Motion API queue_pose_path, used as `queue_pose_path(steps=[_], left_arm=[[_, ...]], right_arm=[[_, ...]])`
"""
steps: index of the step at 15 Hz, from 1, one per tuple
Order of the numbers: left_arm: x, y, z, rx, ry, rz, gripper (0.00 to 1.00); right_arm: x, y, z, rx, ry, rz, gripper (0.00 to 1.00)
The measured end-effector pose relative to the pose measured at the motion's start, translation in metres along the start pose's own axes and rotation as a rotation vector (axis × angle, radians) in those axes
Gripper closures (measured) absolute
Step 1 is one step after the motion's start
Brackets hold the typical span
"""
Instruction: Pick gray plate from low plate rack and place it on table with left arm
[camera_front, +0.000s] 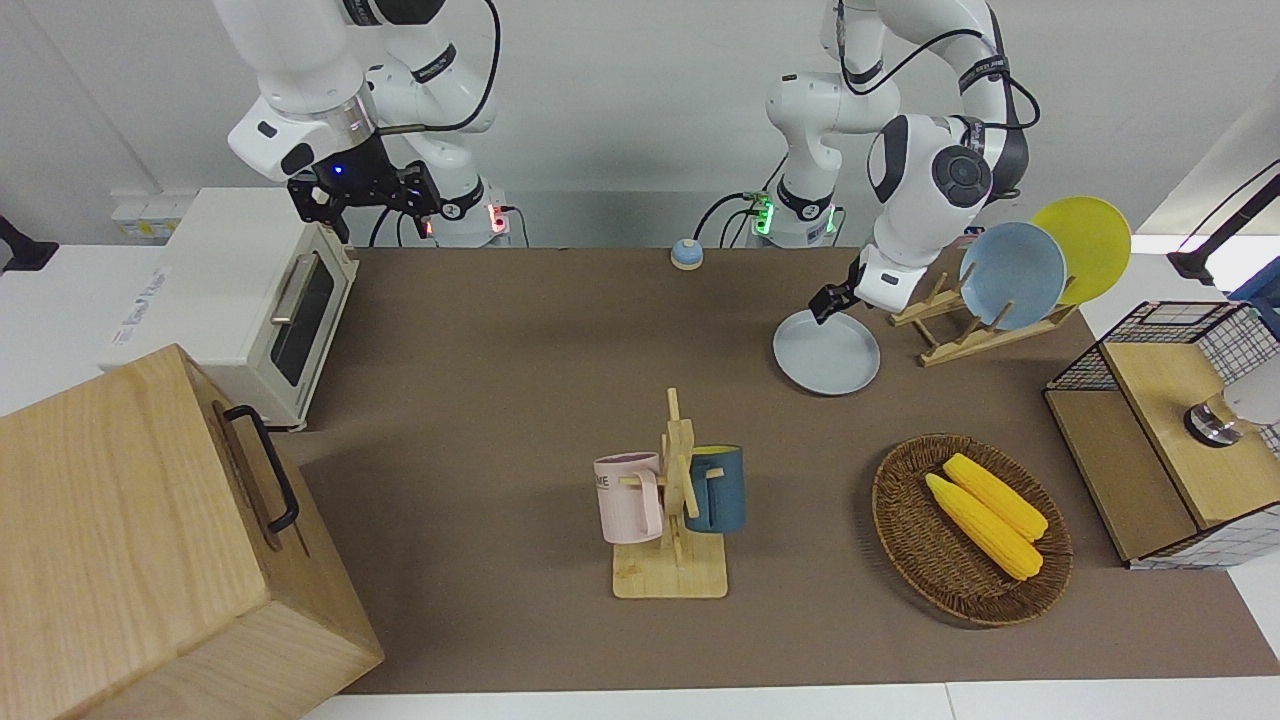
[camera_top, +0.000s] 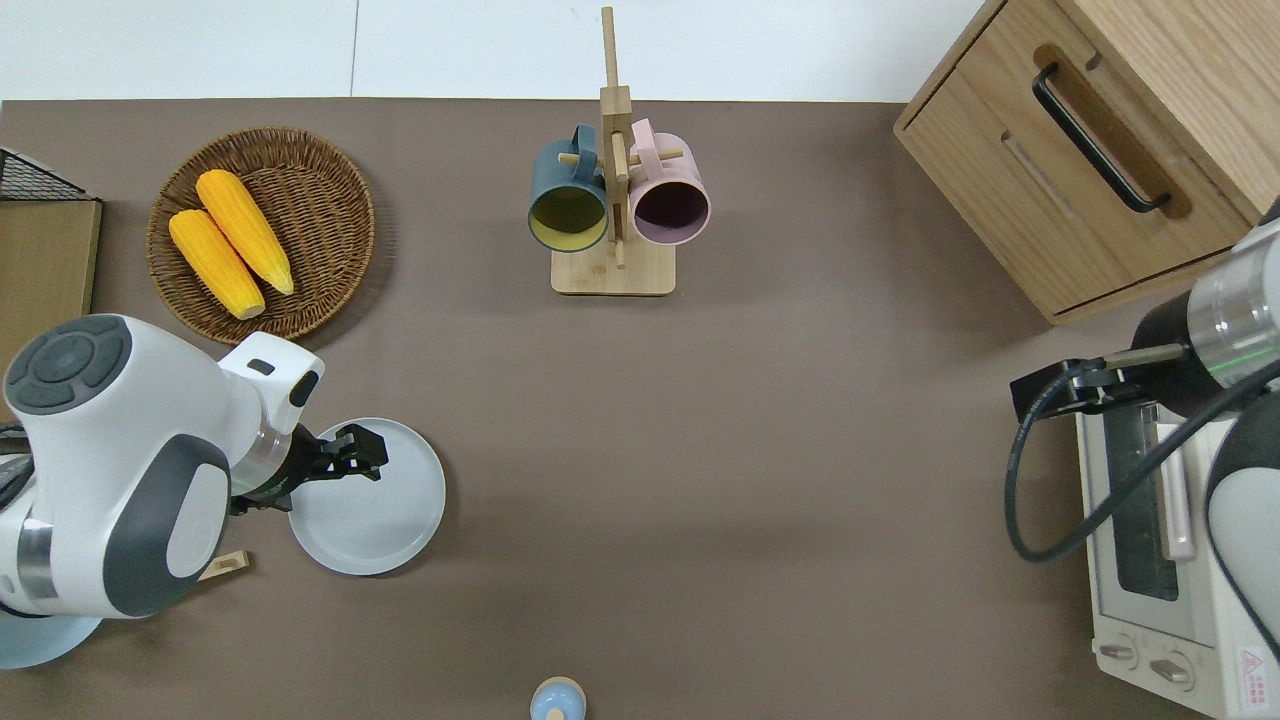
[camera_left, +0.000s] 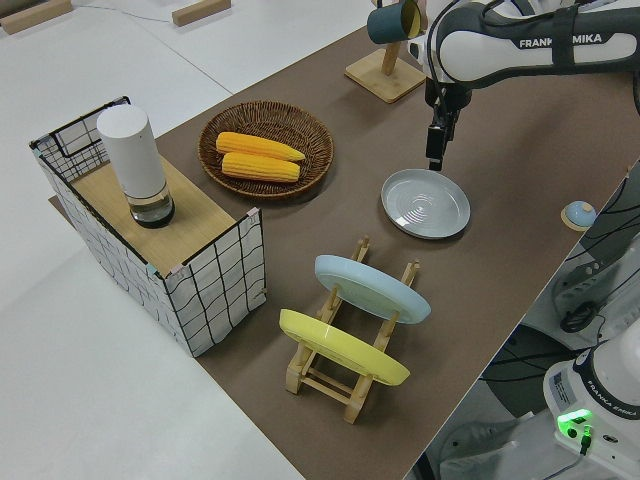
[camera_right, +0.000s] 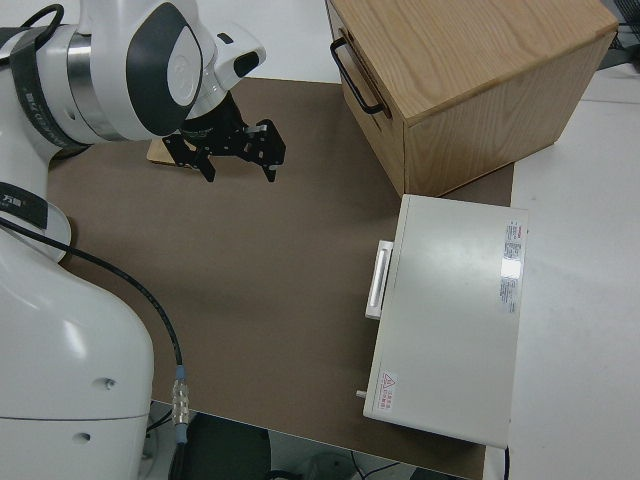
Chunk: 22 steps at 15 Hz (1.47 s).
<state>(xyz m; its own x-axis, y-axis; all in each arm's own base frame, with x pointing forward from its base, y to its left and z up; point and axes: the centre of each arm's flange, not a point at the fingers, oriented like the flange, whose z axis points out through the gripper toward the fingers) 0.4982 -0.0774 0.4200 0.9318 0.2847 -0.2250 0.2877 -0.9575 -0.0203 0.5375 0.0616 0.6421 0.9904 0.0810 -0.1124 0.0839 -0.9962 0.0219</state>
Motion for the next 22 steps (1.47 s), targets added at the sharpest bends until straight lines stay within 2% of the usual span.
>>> queue_pose_path(steps=[3, 6, 10, 14, 18, 22], left_arm=[[0.002, 0.002, -0.01, -0.008, 0.019, 0.007, 0.0], [0.005, 0.007, -0.049, -0.041, 0.092, 0.02, 0.0], [0.009, 0.005, -0.107, -0.075, 0.186, 0.109, 0.0], [0.006, -0.014, -0.159, -0.016, 0.239, 0.2, 0.0], [-0.008, -0.02, -0.207, -0.011, 0.273, 0.23, 0.0], [-0.012, -0.02, -0.218, -0.007, 0.28, 0.256, 0.0]], right_arm=[[0.0, 0.0, 0.0, 0.0, 0.0, 0.0, 0.01], [0.0, 0.0, 0.0, 0.0, 0.0, 0.0, 0.01], [0.0, 0.0, 0.0, 0.0, 0.0, 0.0, 0.01], [0.0, 0.0, 0.0, 0.0, 0.0, 0.0, 0.01], [0.0, 0.0, 0.0, 0.0, 0.0, 0.0, 0.01], [0.0, 0.0, 0.0, 0.0, 0.0, 0.0, 0.01]])
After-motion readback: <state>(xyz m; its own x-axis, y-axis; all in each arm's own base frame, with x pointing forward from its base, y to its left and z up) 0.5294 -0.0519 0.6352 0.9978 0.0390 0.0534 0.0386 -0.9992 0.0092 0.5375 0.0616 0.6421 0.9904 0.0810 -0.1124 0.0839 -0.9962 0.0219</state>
